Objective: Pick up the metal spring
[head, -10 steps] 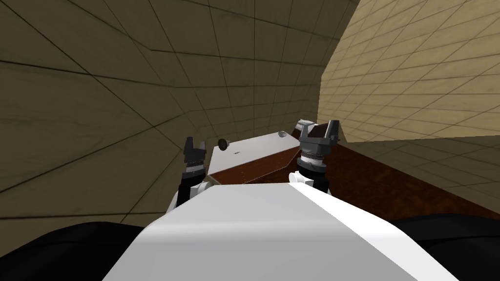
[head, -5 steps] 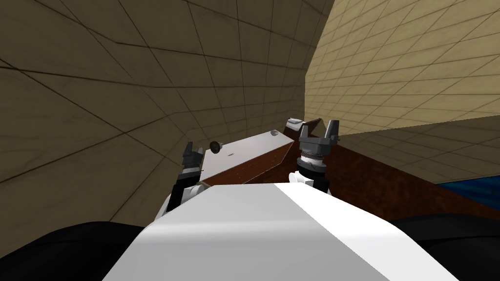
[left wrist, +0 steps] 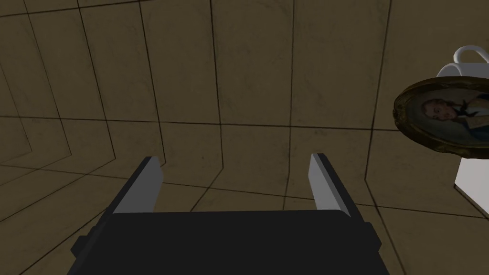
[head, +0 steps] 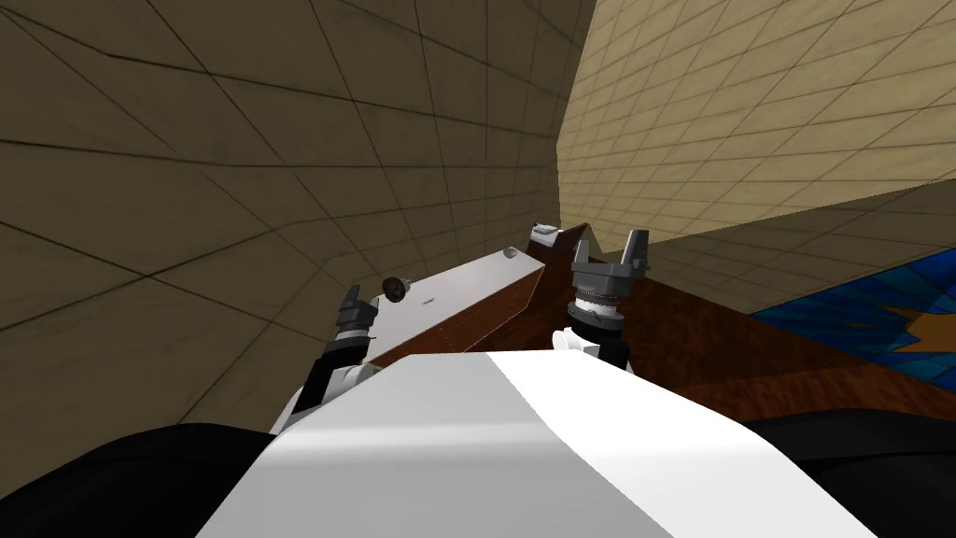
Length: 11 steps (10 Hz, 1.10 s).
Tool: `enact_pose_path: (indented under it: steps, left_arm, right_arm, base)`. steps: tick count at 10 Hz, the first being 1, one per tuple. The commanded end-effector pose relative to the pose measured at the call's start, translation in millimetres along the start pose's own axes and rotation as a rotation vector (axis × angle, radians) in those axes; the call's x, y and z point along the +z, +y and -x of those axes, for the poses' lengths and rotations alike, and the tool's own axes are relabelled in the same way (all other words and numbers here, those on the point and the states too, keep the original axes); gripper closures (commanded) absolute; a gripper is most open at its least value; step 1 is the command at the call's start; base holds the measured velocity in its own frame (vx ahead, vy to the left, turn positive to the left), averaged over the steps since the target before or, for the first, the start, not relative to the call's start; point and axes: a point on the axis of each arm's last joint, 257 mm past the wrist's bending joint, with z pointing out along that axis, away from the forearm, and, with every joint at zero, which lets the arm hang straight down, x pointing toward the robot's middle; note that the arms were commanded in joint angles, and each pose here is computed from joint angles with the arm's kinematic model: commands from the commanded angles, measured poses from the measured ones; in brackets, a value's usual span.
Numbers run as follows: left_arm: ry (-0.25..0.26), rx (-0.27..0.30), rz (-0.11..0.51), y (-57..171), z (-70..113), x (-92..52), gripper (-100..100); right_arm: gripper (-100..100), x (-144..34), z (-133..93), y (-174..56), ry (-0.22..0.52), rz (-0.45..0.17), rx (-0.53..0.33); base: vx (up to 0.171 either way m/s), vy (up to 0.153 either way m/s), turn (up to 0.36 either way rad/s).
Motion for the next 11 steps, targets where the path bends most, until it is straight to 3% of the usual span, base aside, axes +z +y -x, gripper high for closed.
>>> enact_pose_path:
  steps: [1,2,4,5,7,8,9,11]
  left_arm:
    - [-0.034,-0.015,0.072,20.5,25.6,-2.6,-100]
    - [-0.036,-0.019,0.087,24.2,25.9,-2.9,-100]
    - [-0.090,-0.039,0.199,55.4,65.0,-14.9,-100]
    - [-0.098,-0.056,0.226,64.1,67.2,-17.5,-100]
    - [-0.156,-0.084,0.341,94.8,104.4,-36.1,-100]
    - [-0.166,-0.107,0.369,103.7,106.5,-40.2,-100]
    - [-0.199,-0.127,0.424,118.8,125.1,-52.6,-100]
    - [-0.201,-0.138,0.441,123.0,124.6,-54.5,-100]
  right_arm:
    - [0,0.0,0.0,0.0,0.000,0.000,0.000]
    - [0,0.0,0.0,0.0,0.000,0.000,0.000]
    - [0,0.0,0.0,0.0,0.000,0.000,0.000]
    - [0,0.0,0.0,0.0,0.000,0.000,0.000]
    - [0,0.0,0.0,0.0,0.000,0.000,0.000]
    - [0,0.0,0.0,0.0,0.000,0.000,0.000]
    - [0,0.0,0.1,0.0,0.000,0.000,0.000]
    - [0,0.0,0.0,0.0,0.000,0.000,0.000]
  base:
    - [0.015,-0.041,-0.263]
    - [0.011,-0.027,-0.102]
    - [0.017,-0.043,-0.330]
    - [0.017,-0.023,-0.131]
    - [0.029,-0.037,-0.361]
    - [0.030,-0.018,-0.110]
    - [0.029,-0.027,-0.201]
    - [0.016,-0.012,-0.061]
